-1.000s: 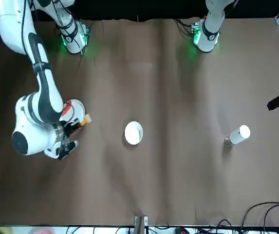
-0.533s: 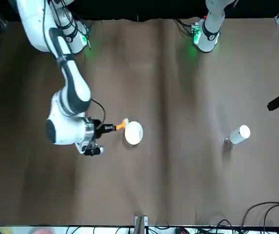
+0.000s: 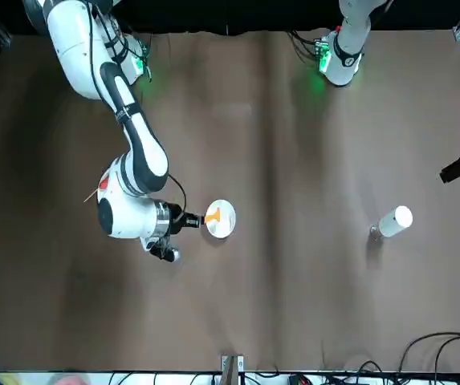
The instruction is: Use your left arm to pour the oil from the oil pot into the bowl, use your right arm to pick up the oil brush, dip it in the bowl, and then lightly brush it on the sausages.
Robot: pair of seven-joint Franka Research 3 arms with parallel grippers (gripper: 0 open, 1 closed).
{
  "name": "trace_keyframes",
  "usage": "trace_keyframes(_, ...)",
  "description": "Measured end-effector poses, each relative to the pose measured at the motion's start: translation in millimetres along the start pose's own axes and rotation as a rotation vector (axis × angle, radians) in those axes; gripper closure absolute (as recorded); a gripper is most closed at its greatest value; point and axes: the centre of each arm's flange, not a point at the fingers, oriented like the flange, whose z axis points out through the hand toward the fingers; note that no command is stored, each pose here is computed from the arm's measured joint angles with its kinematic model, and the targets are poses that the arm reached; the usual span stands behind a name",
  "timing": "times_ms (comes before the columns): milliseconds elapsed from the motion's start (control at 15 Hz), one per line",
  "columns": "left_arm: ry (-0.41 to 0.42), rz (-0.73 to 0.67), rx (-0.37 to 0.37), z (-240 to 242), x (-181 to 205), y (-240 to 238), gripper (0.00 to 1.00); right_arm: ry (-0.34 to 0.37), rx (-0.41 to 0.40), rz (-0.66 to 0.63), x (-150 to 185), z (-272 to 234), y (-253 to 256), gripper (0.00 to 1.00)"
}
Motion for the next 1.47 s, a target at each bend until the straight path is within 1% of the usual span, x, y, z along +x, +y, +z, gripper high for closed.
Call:
trace_keyframes(200, -0.001, 0.000, 0.000, 1, 0, 0, 0.01, 0.030, 0.007, 0.016, 5, 0, 4, 0.96)
trace_keyframes(467, -0.002, 0.000, 0.000, 1, 0, 0, 0.01, 0.018, 0.011, 0.049, 9, 15, 16, 0.96)
trace_keyframes(600, -0.003, 0.001, 0.001, 2, 0, 0, 0.01, 0.027, 0.013, 0.058, 12, 21, 20, 0.96)
trace_keyframes(933, -0.004, 0.001, 0.001, 2, 0, 0, 0.01, 0.024, 0.005, 0.057, 10, 39, 20, 0.96)
trace_keyframes(1067, -0.005, 0.001, 0.001, 3, 0, 0, 0.01, 0.019, 0.000, 0.063, 12, 44, 24, 0.91)
trace_keyframes(1400, -0.009, 0.002, 0.001, 5, 1, 1, 0.01, 0.019, -0.003, 0.068, 14, 45, 28, 0.88)
trace_keyframes(1467, -0.009, 0.002, 0.001, 5, 1, 1, 0.01, 0.019, -0.004, 0.069, 14, 45, 29, 0.81)
